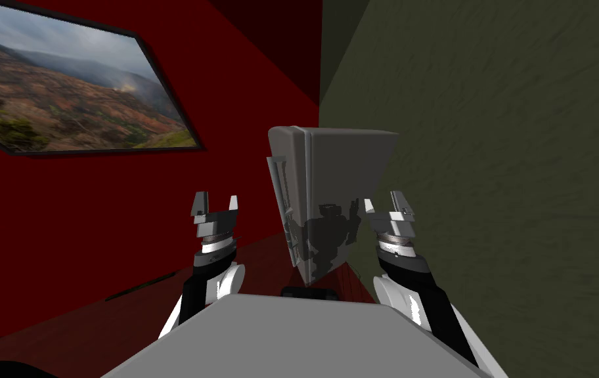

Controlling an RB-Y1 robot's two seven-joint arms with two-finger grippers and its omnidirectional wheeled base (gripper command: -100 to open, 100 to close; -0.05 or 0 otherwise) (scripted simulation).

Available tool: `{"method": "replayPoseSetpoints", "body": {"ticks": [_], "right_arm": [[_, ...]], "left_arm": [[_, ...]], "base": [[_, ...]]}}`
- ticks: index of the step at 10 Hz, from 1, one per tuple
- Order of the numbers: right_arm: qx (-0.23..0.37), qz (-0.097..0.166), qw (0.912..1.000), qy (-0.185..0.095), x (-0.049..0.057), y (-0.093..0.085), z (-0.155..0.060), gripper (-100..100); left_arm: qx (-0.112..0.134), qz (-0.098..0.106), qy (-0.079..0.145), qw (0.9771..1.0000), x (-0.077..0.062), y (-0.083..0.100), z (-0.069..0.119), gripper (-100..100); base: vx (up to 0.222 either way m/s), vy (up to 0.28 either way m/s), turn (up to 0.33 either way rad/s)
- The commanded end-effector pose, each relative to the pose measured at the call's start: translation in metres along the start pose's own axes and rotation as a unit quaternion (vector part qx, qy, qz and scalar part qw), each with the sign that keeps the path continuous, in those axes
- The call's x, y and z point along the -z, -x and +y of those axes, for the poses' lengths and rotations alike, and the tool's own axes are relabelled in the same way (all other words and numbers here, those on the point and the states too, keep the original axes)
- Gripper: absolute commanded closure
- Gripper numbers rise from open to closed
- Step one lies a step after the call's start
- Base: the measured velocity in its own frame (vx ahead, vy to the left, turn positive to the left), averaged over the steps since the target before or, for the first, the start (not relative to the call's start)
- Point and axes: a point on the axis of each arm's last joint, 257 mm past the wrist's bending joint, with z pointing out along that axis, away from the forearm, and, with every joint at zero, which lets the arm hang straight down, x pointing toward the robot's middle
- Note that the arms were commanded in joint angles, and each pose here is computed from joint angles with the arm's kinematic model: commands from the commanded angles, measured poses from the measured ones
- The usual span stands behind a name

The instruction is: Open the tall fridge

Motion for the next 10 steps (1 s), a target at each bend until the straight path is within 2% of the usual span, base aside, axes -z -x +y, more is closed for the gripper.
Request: {"method": "replayPoseSetpoints", "body": {"ticks": [1, 9, 10], "right_arm": [[0.0, 0.0, 1.0, 0.0, 0.0, 0.0, 0.0, 0], [0.0, 0.0, 1.0, 0.0, 0.0, 0.0, 0.0002, 0], [0.018, 0.027, 0.9994, 0.007, -0.0048, -0.007, 0.0032, -100]], "left_arm": [[0.0, 0.0, 0.0, 1.0, 0.0, 0.0, 0.0, 0], [0.0, 0.0, 0.0, 1.0, -0.0001, 0.0, -0.0001, 0], [0.0, 0.0, 0.0, 1.0, -0.0001, 0.0, -0.0002, 0]], "base": [[0.0, 0.0, 0.0], [0.0, 0.0, 0.0], [0.029, 0.017, -0.108]]}}
